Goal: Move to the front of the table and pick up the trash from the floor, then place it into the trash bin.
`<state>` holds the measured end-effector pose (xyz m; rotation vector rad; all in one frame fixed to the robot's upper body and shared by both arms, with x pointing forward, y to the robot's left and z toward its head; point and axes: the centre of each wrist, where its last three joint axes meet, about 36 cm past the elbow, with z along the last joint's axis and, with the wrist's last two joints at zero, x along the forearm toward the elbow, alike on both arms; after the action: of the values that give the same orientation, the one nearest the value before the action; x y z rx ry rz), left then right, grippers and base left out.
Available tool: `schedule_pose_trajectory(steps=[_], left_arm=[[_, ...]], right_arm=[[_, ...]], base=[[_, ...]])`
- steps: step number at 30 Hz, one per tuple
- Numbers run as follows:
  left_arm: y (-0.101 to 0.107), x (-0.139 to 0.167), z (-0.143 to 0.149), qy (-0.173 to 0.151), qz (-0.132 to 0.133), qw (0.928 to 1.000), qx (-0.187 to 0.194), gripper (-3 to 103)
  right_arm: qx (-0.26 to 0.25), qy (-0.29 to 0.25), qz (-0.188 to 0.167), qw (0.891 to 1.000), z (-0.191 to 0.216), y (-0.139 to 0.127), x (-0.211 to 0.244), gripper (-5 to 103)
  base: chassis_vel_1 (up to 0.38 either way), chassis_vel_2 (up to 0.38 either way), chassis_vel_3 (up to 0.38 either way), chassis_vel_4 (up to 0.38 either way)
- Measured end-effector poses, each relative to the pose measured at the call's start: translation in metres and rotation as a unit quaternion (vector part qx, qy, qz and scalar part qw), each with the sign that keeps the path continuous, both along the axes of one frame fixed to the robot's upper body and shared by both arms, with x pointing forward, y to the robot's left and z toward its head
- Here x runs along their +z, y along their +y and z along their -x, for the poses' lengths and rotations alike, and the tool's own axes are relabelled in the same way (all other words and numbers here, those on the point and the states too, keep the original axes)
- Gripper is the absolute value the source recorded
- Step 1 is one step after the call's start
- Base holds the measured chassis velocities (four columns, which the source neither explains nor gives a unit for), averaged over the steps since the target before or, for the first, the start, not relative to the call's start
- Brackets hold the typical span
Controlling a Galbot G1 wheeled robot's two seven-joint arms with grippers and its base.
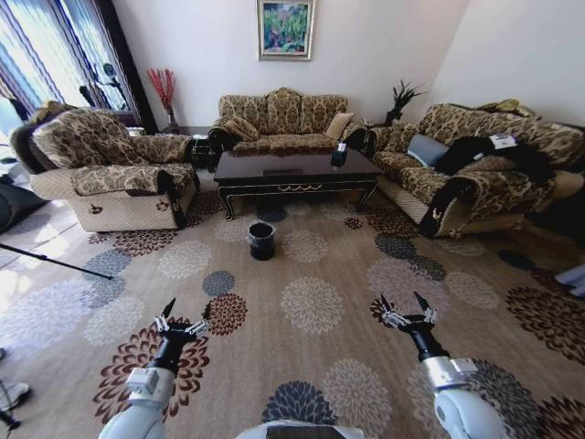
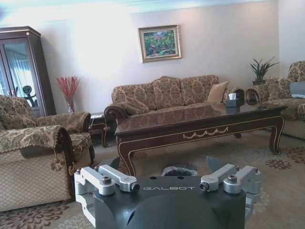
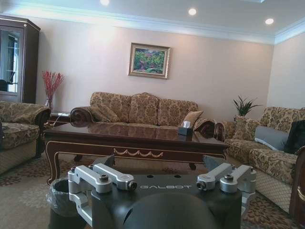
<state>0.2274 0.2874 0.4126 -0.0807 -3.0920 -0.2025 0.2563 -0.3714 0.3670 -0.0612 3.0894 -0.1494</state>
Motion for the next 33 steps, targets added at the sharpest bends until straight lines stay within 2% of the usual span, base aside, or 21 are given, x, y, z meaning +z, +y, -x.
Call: schedule_pose_trajectory(steps=[33], left_arm=[[0.0,0.0,0.0,0.0,0.0,1.0,0.0,100]], right_arm=[[0.0,0.0,0.0,1.0,0.0,0.0,0.0,100]], base=[[0.0,0.0,0.0,0.0]])
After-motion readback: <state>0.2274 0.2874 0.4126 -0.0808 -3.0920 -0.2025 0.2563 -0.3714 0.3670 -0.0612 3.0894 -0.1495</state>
